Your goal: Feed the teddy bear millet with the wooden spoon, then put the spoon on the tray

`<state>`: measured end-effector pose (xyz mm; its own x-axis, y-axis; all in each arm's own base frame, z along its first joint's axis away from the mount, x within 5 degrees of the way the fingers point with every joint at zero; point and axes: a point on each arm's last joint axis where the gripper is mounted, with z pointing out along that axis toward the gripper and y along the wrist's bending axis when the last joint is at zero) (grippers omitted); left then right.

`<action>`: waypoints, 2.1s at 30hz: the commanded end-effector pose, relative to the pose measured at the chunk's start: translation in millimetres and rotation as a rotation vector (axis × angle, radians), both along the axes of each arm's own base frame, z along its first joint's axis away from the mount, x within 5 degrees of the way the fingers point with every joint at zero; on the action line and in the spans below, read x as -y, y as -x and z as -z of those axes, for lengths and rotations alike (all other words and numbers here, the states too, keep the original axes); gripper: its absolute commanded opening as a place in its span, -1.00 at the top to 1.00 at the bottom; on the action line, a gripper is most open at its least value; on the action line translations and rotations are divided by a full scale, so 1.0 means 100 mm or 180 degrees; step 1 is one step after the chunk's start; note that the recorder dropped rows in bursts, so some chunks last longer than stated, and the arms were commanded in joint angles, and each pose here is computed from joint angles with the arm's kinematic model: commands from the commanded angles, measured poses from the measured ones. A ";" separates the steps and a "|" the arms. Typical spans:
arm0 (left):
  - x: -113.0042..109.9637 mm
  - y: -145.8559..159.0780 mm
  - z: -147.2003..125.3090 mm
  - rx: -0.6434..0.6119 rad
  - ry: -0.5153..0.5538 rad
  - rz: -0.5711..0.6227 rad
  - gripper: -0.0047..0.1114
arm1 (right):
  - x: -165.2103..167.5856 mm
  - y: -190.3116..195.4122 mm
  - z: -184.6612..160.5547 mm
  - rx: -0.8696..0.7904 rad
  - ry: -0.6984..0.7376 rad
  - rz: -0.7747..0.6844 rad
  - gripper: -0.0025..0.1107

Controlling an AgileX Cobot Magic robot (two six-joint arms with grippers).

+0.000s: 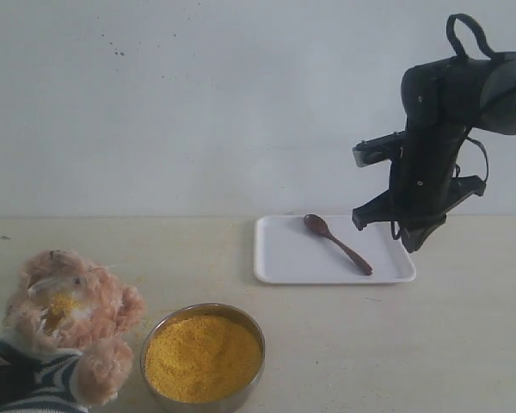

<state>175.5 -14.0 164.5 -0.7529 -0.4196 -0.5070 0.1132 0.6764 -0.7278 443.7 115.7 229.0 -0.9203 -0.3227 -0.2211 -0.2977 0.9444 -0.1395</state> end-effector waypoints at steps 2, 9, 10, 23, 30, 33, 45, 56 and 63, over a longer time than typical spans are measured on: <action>0.02 0.01 0.00 0.0020 0.0056 0.0015 0.85 | 0.03 0.01 -0.12 0.0095 -0.0012 0.0061 0.96; 0.02 0.01 0.00 0.0020 0.0056 0.0015 0.85 | 0.07 0.11 -0.18 0.0370 -0.0092 0.0197 0.96; 0.02 0.01 0.00 0.0020 0.0056 0.0015 0.85 | 0.09 0.15 -0.18 0.0464 -0.0105 0.0230 0.96; 0.02 0.01 0.00 0.0020 0.0056 0.0015 0.85 | 1.05 1.05 -0.20 0.1784 -0.0340 0.0822 0.96; 0.02 0.01 0.00 0.0020 0.0056 0.0015 0.85 | 1.25 1.49 -0.12 0.2025 -0.0598 0.1035 0.96; 0.02 0.01 0.00 0.0020 0.0056 0.0015 0.85 | 1.19 1.67 -0.18 0.2259 -0.0857 0.1081 0.96; 0.02 0.01 -0.01 0.0027 0.0070 0.0024 0.85 | 1.14 2.83 -0.85 0.3815 -0.1556 0.0947 0.96; 0.02 0.01 -0.01 0.0026 0.0067 0.0031 0.85 | 0.96 3.68 -0.84 0.4432 -0.1697 -0.0184 0.96; 0.02 0.01 -0.01 0.0026 0.0066 0.0025 0.85 | 1.05 3.97 -0.81 0.4520 -0.1593 -0.0360 0.96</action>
<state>175.5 -14.0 164.5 -0.7529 -0.4196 -0.5070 0.1132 0.6764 -0.7278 51.1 13.5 313.5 0.1773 0.0271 -0.9838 -0.2753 0.9611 -0.0232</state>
